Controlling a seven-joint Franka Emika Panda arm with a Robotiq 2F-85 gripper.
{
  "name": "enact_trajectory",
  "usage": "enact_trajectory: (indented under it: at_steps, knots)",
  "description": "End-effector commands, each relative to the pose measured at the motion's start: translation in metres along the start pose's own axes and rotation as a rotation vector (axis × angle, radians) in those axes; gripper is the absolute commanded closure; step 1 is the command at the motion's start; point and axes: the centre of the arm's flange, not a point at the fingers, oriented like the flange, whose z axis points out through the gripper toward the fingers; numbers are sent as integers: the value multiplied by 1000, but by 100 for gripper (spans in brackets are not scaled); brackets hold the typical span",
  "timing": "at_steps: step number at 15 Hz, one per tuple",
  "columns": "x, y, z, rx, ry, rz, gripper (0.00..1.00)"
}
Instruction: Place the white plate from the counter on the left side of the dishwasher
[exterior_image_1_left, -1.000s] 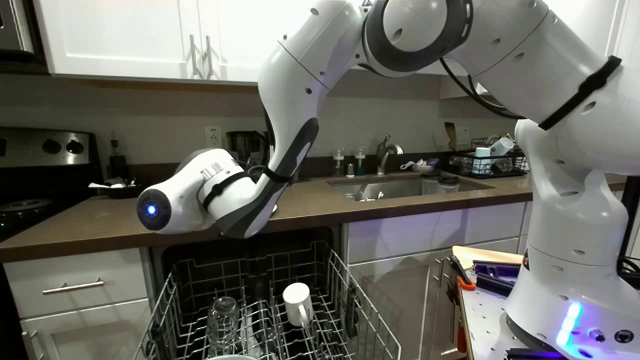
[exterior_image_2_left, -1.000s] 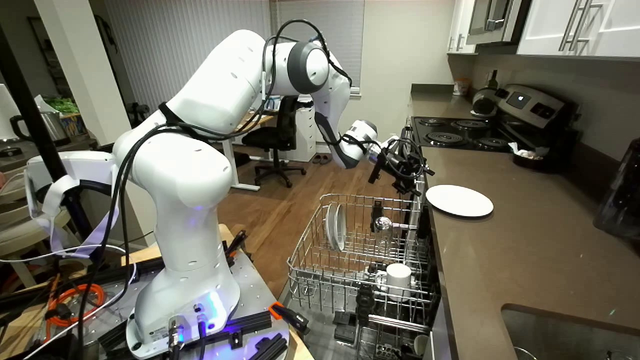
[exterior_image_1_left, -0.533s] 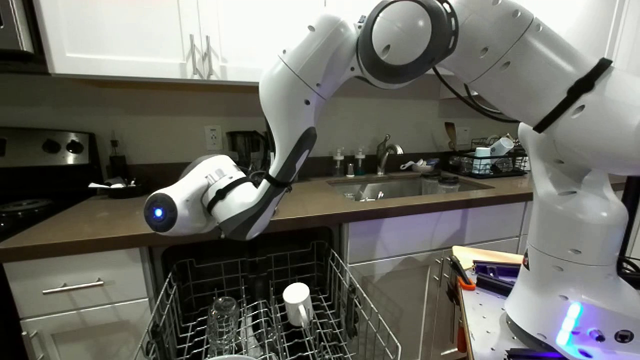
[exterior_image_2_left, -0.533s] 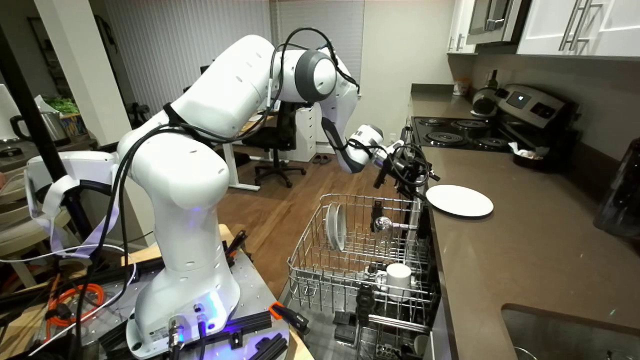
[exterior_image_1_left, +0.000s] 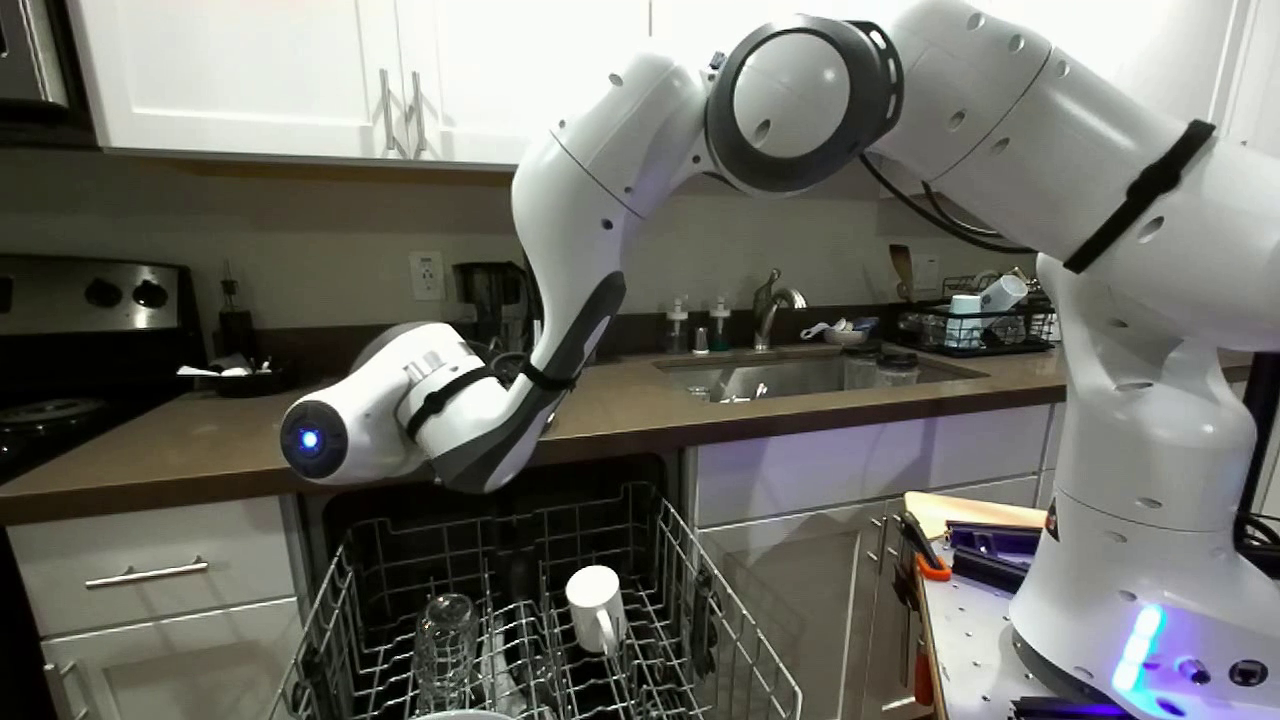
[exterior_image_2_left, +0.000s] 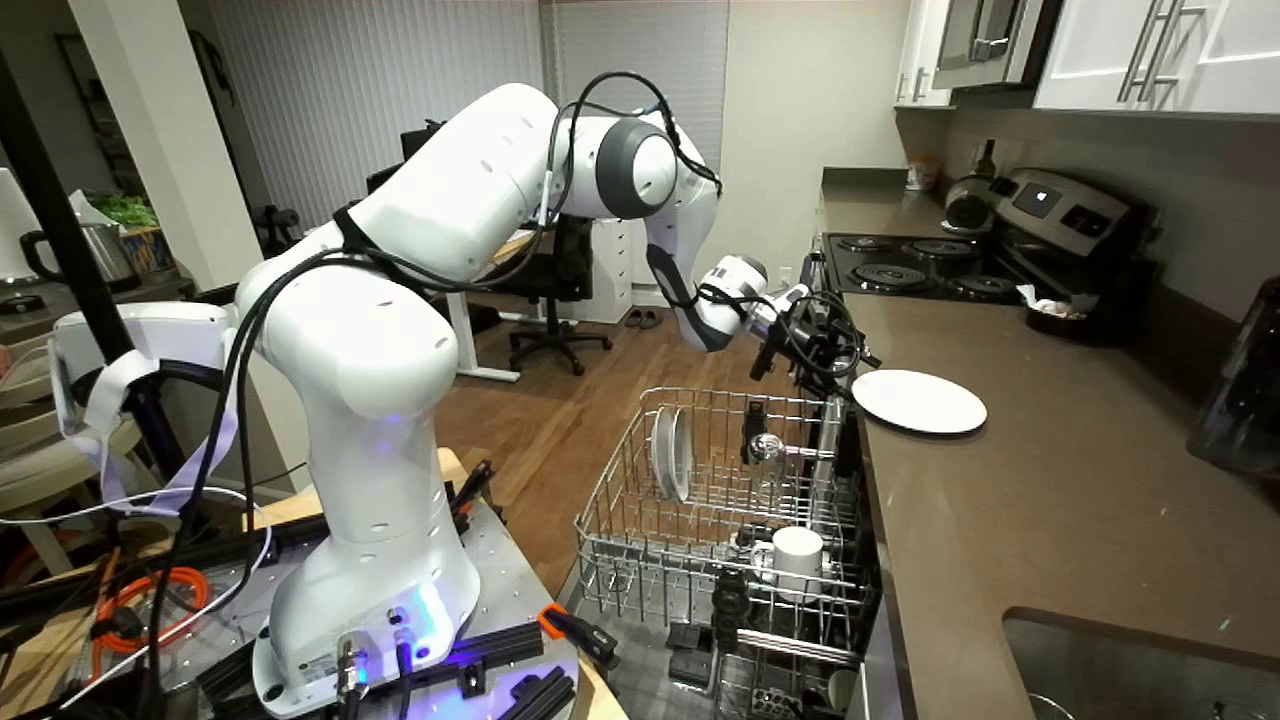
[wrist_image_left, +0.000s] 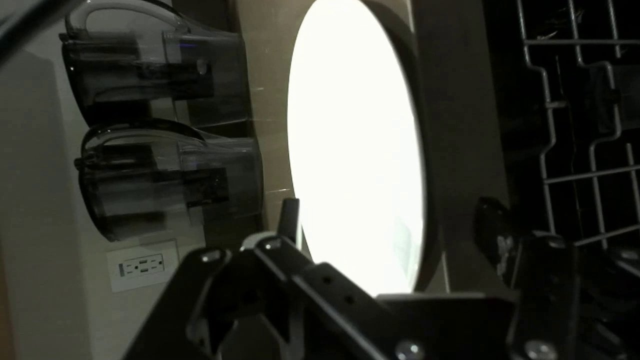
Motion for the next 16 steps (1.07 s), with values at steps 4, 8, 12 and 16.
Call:
enact_trajectory:
  at_steps: [4, 8, 12, 16]
  knots:
    - [15, -2, 12, -23, 54, -44, 13]
    - [13, -9, 9, -16, 50, -62, 40]
    - [12, -12, 7, -13, 49, -80, 41]
    - [10, -10, 5, -10, 48, -93, 52]
